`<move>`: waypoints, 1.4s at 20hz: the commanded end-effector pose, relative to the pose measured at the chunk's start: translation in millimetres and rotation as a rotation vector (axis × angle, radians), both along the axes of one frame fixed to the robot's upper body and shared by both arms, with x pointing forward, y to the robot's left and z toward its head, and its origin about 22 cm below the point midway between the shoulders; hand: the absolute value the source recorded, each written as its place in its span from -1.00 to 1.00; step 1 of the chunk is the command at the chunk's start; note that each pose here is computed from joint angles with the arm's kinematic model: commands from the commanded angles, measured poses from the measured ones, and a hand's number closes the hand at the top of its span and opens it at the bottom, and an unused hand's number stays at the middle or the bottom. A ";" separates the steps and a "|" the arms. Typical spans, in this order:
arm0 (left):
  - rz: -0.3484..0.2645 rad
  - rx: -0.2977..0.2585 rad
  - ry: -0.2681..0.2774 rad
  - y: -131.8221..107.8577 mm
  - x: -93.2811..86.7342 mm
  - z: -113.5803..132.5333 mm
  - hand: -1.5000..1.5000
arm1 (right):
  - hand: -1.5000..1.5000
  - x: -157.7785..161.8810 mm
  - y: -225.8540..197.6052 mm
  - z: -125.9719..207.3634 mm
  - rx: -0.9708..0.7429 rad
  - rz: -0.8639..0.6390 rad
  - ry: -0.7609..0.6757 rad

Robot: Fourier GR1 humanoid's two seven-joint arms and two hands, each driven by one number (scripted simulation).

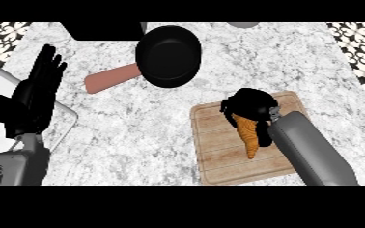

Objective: Pick the croissant from the cutting board and place it in the pot

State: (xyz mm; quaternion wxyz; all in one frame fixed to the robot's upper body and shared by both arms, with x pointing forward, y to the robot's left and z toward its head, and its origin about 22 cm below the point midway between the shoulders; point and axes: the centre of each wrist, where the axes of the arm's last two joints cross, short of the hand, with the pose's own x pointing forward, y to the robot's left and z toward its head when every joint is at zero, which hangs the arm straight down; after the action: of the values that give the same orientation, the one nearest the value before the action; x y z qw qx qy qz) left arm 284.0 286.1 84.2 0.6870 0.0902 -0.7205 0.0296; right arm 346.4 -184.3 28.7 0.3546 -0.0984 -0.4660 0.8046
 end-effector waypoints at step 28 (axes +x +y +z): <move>-0.061 0.011 0.003 -21.2 21.1 3.4 0.00 | 1.00 -108.6 210.1 163.5 0.911 -0.717 -0.533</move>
State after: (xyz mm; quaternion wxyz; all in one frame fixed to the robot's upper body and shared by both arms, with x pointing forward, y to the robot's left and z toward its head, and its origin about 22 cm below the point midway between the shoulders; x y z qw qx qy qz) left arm 300.0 260.2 82.6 0.6919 0.0614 -0.7193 0.0015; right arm 248.2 5.8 165.3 0.4700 -0.2649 -0.7596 0.3631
